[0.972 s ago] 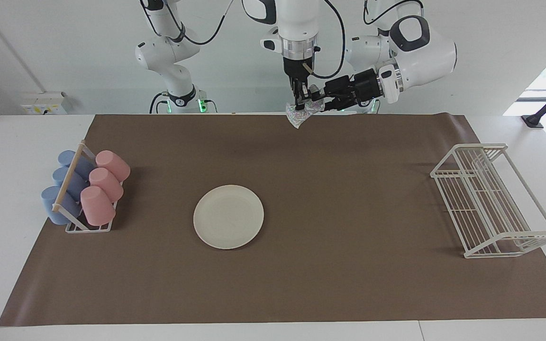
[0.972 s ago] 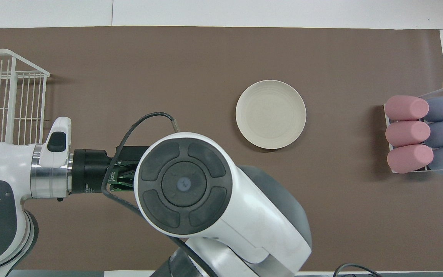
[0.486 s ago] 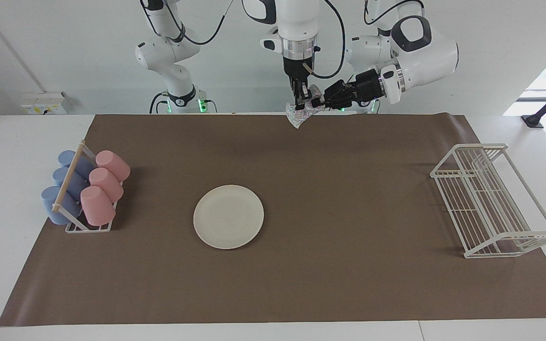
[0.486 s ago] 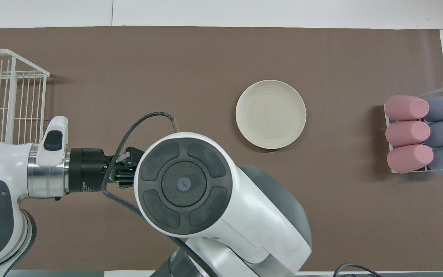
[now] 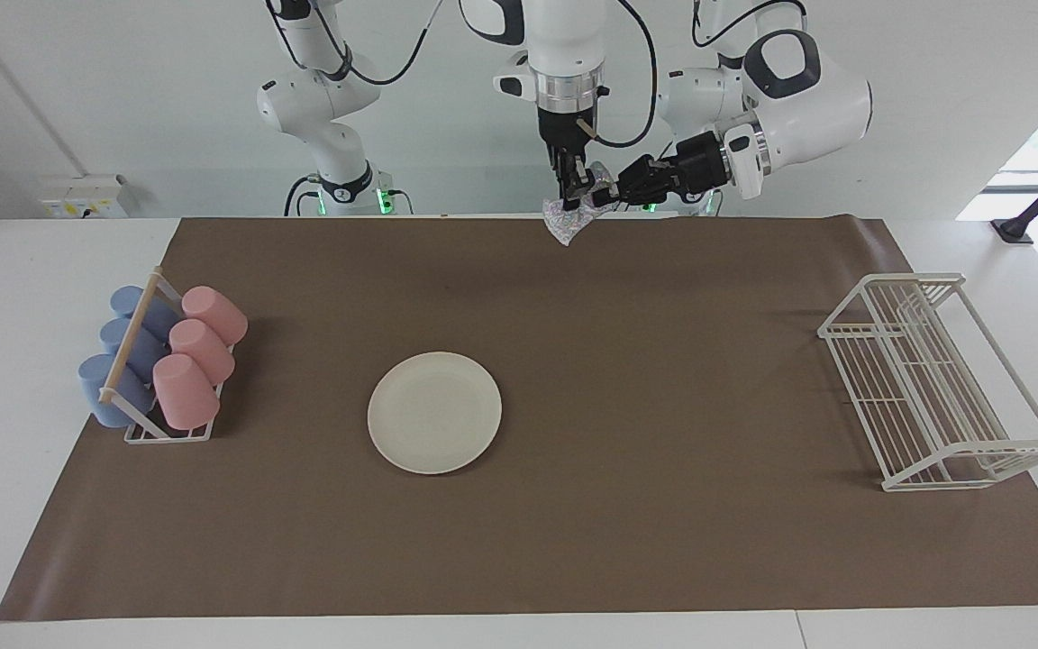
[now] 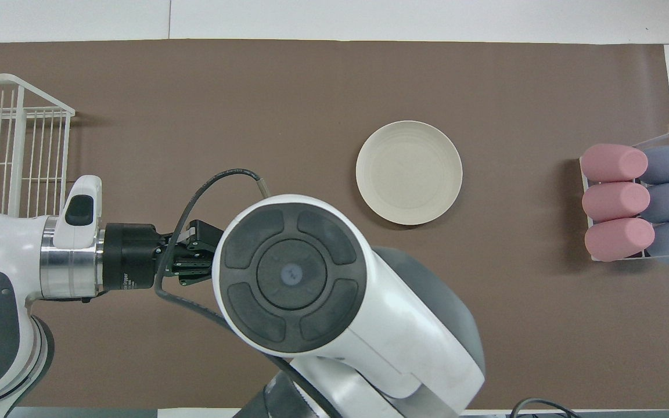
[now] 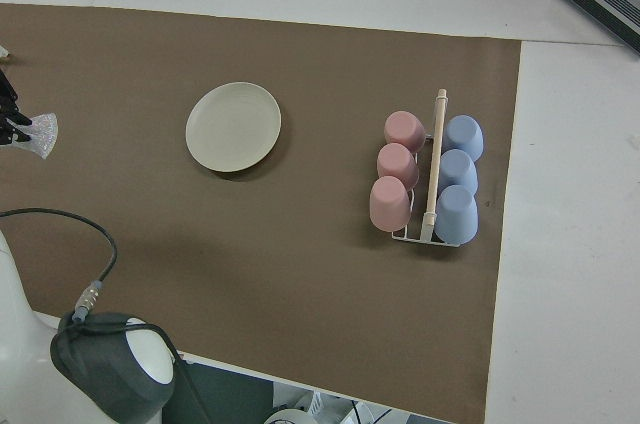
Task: Wipe plate with sponge
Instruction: 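Open the right gripper and withdraw it toward the pink cylinders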
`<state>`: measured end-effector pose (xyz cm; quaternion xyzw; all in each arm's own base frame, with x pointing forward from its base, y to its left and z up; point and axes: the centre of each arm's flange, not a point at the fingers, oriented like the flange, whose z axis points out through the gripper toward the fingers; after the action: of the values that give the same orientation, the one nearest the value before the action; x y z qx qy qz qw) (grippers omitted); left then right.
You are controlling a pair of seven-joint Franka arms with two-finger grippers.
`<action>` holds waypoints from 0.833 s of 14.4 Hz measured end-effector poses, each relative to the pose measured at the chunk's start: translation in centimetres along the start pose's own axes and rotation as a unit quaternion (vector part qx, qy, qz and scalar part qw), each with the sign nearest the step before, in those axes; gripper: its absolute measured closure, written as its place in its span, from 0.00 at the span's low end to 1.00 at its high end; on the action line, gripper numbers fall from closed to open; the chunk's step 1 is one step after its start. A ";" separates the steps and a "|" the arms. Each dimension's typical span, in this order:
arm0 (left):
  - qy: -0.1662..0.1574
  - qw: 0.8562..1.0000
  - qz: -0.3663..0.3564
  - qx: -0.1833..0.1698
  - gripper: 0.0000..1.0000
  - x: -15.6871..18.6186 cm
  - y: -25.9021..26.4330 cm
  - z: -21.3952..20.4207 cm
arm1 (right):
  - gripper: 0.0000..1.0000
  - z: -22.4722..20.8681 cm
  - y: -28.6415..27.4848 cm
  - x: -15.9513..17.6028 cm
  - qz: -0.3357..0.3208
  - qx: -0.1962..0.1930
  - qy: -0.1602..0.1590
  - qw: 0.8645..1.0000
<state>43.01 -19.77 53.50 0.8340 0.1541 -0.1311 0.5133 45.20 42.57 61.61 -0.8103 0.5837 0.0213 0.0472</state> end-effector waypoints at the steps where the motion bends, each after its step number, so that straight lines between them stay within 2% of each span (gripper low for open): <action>1: 0.001 1.000 -0.001 0.000 0.96 0.0 0.0 -0.1 | 0.45 -0.6 -0.2 1.6 -0.020 -0.002 0.004 1.000; 3: 0.007 1.000 -0.008 0.000 0.96 0.3 -0.2 -0.6 | 0.23 -2.2 -0.6 6.4 -0.078 -0.015 0.014 0.997; 4: 0.012 1.000 -0.009 0.007 0.96 0.6 -0.5 -1.0 | 0.15 -3.1 -0.7 9.3 -0.109 -0.023 0.017 0.994; 5: 0.019 1.000 -0.010 0.022 0.96 0.9 -0.8 -1.4 | 0.01 -4.0 -0.7 12.2 -0.144 -0.030 0.020 0.989; 8: 0.050 0.996 -0.014 0.072 0.96 2.1 -2.4 -3.5 | 0.00 -6.6 0.0 21.5 -0.254 -0.049 0.019 0.966; 10: 0.072 0.990 -0.010 0.117 0.96 2.9 -3.6 -5.1 | 0.00 -7.6 0.8 27.4 -0.336 -0.061 0.010 0.940; 12: 0.095 0.980 -0.002 0.177 0.96 3.6 -4.4 -6.6 | 0.00 -7.9 1.4 31.1 -0.405 -0.071 -0.002 0.912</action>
<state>44.96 -11.54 51.45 0.9198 0.1784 -0.0781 0.3405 53.63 11.94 66.58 -0.9784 0.2023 0.0430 -0.0050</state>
